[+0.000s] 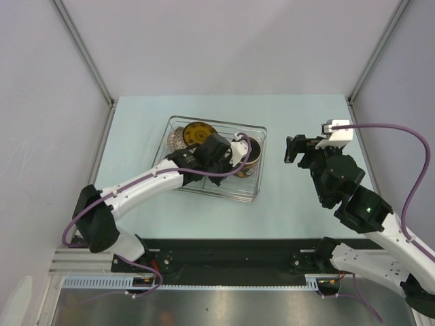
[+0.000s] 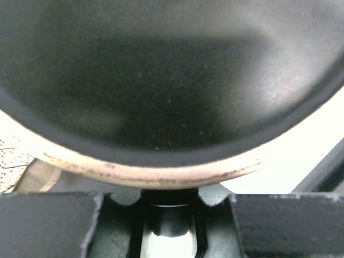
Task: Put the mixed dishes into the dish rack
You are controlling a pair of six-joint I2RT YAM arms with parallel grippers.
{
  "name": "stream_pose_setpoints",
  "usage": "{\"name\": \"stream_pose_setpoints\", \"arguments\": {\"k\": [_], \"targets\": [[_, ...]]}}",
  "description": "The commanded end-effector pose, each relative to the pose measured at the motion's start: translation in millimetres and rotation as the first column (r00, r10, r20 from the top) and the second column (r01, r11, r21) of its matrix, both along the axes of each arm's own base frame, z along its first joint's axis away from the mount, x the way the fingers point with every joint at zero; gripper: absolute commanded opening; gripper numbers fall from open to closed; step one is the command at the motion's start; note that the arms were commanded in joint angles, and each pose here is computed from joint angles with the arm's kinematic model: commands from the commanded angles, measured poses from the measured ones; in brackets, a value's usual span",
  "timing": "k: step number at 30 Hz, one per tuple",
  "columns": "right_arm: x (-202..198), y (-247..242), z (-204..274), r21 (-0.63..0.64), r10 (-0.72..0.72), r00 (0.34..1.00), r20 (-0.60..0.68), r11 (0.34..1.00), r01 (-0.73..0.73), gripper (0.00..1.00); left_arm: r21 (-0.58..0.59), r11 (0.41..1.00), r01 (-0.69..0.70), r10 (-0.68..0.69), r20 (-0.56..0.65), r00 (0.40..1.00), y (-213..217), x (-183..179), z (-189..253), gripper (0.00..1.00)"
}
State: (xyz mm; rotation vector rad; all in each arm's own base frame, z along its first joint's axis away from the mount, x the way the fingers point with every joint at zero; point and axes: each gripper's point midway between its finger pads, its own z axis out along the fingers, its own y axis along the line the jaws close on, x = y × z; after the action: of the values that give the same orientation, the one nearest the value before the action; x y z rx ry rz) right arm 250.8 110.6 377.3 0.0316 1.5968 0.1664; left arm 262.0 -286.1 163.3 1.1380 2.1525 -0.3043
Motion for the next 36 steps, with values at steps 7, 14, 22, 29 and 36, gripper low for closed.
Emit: {"name": "stream_pose_setpoints", "arguments": {"k": [7, 14, 22, 29, 36], "targets": [[-5, -9, 6, 0.060, -0.022, 1.000, 0.018, 0.998, 0.021, 0.88, -0.149, 0.989, -0.014, 0.033, 0.125, 0.992, -33, 4, 47, 0.00], [-8, -12, 1, 0.067, -0.023, 1.000, 0.009, 0.998, 0.022, 0.88, -0.136, 0.990, -0.046, 0.065, 0.142, 0.988, -37, 14, 35, 0.00], [-10, -15, -6, 0.069, -0.032, 0.999, -0.004, 0.997, 0.032, 0.88, -0.138, 0.990, -0.022, 0.034, 0.090, 0.995, -43, 5, 20, 0.00], [-12, -15, -6, 0.081, -0.024, 1.000, -0.001, 0.996, 0.025, 0.88, -0.099, 0.995, -0.016, 0.021, 0.055, 0.998, -41, 0, -1, 0.00], [-14, -20, -9, 0.087, -0.034, 0.999, -0.008, 0.996, 0.035, 0.88, -0.093, 0.996, -0.016, 0.019, 0.033, 0.999, -46, 0, -15, 0.00]]}}
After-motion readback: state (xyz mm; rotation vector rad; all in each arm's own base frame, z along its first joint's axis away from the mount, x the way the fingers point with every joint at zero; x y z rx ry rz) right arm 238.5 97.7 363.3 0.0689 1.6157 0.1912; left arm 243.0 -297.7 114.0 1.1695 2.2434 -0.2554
